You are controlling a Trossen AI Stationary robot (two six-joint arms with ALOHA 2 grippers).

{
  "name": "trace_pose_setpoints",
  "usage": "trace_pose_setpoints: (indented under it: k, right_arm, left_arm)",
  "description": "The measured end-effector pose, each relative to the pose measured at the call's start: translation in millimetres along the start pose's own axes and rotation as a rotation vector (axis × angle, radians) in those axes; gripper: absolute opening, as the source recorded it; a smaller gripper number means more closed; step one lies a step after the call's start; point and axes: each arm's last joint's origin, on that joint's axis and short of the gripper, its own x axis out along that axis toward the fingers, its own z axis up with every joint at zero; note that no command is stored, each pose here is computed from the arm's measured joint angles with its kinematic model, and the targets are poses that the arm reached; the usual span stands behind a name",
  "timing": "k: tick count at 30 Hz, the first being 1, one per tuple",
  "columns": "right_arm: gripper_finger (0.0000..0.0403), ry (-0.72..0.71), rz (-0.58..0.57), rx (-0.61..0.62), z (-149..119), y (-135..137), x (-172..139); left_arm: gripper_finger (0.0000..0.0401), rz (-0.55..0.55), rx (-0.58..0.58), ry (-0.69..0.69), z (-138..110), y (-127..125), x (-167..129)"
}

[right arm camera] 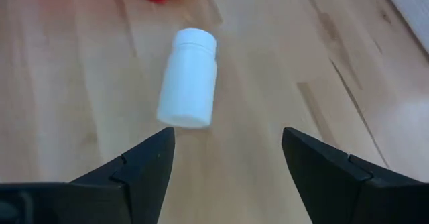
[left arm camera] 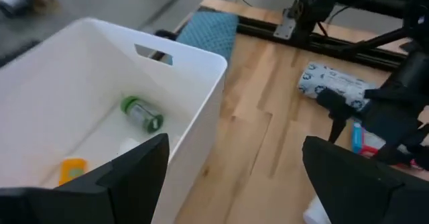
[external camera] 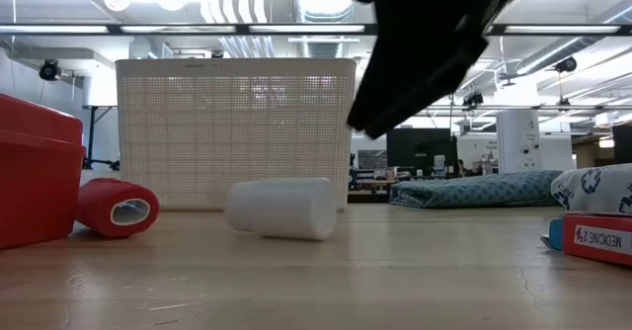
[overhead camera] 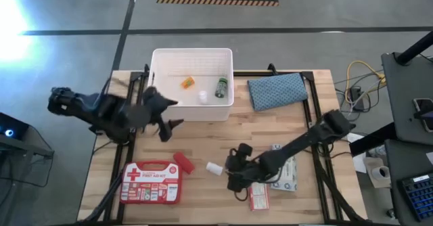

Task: Pick & place medical supplies in basket/bin
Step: Put the white pill bottle into the white bin

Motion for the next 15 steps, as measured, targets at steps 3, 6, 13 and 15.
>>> trace_pose_setpoints:
  k: [3, 6, 13, 15]
  right_arm:
    - [0.0277, -0.01, 0.007, -0.061, 1.0, 7.7, 14.5]
    - [0.0296, -0.015, 0.018, -0.115, 4.4, 17.4, 22.7]
    - [0.0337, -0.012, 0.114, -0.016, 15.1, 15.7, 46.8]
    - [0.0343, -0.012, 0.175, 0.021, 14.6, 18.7, 59.1]
  left_arm:
    - [0.032, 0.04, 0.028, -0.031, -17.4, -13.8, -4.4]
    - [0.032, 0.037, 0.006, -0.027, -34.5, -23.8, -4.4]
    - [0.032, 0.064, -0.104, 0.026, -65.5, -29.9, 9.7]
    - [0.032, 0.073, -0.092, 0.038, -71.3, -29.9, 13.0]
